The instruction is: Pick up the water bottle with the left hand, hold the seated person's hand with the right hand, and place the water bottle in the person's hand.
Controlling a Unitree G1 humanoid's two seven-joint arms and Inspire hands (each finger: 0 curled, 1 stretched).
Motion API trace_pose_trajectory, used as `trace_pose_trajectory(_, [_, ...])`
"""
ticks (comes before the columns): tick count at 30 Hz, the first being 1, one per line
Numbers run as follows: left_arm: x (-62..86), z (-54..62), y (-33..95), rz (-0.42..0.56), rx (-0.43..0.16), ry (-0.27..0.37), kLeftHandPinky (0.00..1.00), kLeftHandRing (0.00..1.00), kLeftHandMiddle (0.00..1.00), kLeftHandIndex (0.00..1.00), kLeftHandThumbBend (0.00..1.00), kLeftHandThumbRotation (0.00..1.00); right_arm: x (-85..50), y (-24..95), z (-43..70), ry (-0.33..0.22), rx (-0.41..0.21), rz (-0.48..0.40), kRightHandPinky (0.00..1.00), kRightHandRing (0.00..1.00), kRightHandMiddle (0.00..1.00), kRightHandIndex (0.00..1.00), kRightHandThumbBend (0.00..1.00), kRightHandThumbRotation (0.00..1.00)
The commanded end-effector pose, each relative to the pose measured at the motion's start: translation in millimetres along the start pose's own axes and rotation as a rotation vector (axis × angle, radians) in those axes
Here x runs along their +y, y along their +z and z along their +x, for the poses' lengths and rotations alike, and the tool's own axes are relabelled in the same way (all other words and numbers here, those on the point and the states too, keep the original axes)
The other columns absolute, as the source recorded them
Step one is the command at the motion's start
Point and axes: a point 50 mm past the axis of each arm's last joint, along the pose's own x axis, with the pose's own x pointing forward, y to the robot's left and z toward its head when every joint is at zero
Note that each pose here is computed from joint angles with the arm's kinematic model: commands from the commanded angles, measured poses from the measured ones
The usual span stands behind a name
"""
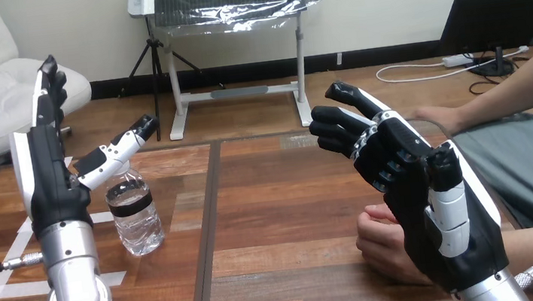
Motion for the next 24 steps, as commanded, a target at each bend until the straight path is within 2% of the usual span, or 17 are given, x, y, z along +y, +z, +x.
trace_pose_trajectory(1, [-0.8, 24.6, 17.7, -0.002, -0.070, -0.002, 0.95, 0.93, 0.92, 0.94, 0.91, 0.22, -1.9, 11.2, 11.4, 0.028, -0.066, -0.027, 0.87, 0.85, 0.85, 0.89, 0.76, 1.00])
trace_pose_trajectory(24, [-5.5, 30.8, 1.2, 0.048, 0.040, -0.038, 0.89, 0.91, 0.93, 0.97, 0.89, 0.19, -1.7, 11.8, 11.6, 0.025, -0.074, -0.025, 0.87, 0.84, 0.84, 0.89, 0.77, 1.00])
